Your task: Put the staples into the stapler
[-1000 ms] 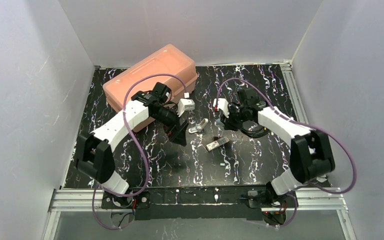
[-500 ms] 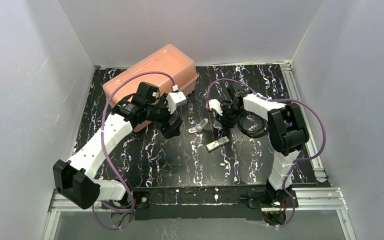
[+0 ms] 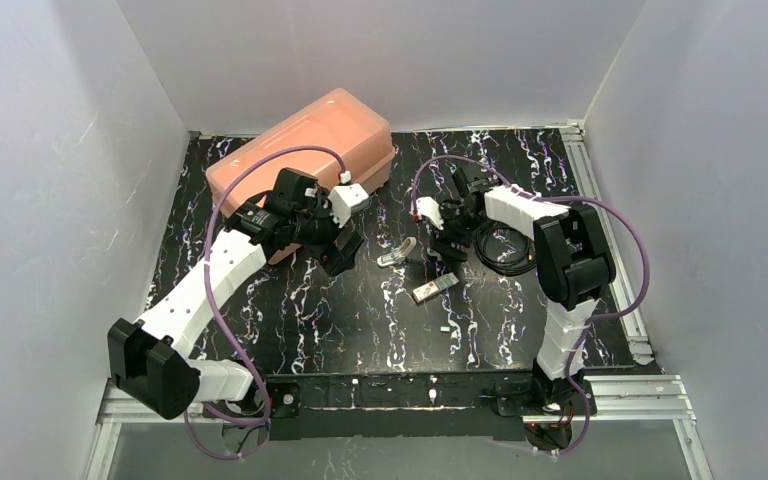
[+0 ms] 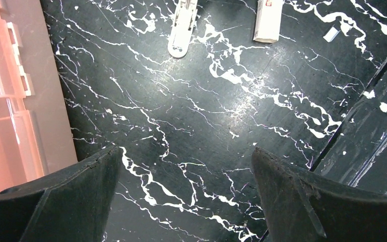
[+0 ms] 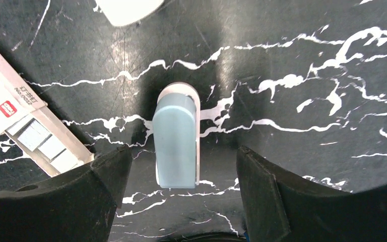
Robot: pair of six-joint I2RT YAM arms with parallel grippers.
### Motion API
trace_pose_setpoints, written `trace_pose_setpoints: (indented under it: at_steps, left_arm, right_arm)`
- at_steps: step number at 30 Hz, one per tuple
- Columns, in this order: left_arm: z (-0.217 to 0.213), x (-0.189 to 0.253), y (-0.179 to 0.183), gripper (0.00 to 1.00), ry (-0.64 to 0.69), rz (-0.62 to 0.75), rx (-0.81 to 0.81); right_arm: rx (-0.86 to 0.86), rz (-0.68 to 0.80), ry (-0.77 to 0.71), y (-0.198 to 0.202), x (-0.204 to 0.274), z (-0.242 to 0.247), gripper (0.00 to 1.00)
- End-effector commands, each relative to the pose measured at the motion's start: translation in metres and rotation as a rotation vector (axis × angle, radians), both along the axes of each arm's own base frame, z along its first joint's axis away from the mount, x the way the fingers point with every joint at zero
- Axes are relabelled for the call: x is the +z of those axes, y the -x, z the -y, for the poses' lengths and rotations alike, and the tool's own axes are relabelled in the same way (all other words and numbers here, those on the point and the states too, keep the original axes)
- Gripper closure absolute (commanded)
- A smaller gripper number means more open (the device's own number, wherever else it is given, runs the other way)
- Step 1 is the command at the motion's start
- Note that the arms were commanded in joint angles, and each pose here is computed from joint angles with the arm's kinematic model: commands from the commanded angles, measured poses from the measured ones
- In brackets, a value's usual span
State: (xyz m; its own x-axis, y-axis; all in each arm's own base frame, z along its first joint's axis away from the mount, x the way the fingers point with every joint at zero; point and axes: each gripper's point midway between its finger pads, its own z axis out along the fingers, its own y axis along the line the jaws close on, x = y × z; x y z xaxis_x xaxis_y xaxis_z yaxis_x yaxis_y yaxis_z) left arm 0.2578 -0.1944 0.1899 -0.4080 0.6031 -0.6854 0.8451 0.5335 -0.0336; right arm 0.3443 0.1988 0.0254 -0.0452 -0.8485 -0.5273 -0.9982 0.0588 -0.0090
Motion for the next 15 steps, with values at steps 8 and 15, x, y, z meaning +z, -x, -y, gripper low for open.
trace_pose_setpoints:
  at_steps: [8, 15]
  left_arm:
    - [-0.008, 0.014, -0.001, 0.02, 0.021, 0.057, 0.054]
    - [-0.011, 0.013, -0.001, 0.01, 0.028, 0.049, 0.073]
  right_arm:
    - [0.079, 0.039, -0.12, -0.018, 0.021, -0.069, 0.2]
    - [0.129, 0.029, -0.137, -0.009, 0.019, -0.093, 0.27]
